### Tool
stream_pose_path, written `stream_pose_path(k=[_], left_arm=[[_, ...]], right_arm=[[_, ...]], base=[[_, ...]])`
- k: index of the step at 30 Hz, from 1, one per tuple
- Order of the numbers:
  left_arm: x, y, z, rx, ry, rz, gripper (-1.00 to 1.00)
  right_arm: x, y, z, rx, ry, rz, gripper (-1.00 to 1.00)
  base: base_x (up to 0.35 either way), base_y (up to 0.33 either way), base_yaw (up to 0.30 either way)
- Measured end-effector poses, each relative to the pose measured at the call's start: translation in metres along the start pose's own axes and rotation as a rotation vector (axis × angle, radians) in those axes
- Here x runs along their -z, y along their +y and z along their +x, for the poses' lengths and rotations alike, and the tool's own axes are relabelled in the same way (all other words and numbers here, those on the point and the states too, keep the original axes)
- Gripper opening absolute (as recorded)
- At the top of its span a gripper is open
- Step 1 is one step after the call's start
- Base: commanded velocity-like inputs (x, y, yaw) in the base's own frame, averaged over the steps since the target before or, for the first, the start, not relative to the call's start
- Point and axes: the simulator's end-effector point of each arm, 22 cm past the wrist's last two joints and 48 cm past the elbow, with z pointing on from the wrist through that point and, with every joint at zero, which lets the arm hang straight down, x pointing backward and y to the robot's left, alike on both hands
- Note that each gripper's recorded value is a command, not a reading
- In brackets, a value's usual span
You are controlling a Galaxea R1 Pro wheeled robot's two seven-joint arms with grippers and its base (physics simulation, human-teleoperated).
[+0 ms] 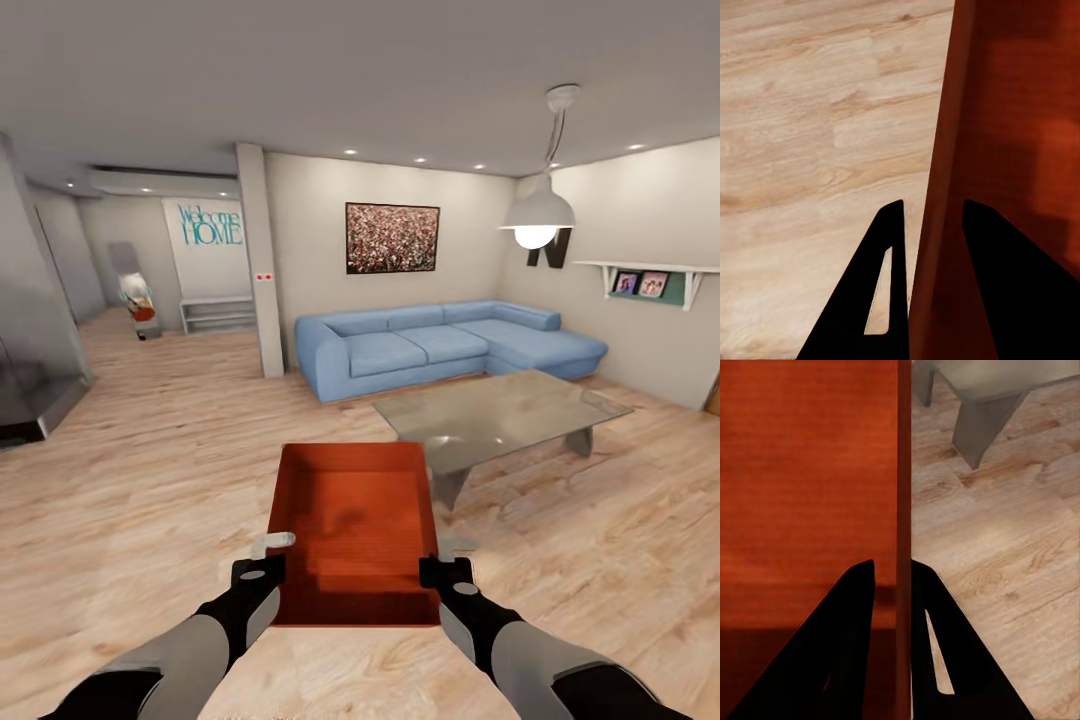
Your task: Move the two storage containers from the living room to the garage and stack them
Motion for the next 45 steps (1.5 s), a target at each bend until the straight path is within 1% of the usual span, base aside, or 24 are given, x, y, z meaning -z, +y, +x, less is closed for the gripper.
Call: stream_pose_path(k=[36,45], left_arm=[[0.0002,-0.0004,-0.0002,0.000,-0.001,0.000,-1.00],[0.0005,-0.0003,0.0002,0.000,0.000,0.000,-1.00]], right_arm=[[-0.0001,-0.0005,-0.0001,0.000,-0.001,0.000,-1.00],[0.0002,-0.0005,0.0002,0.000,0.000,0.000,-1.00]], base=[[0.000,0.000,0.300],[0.103,0.000,0.300]])
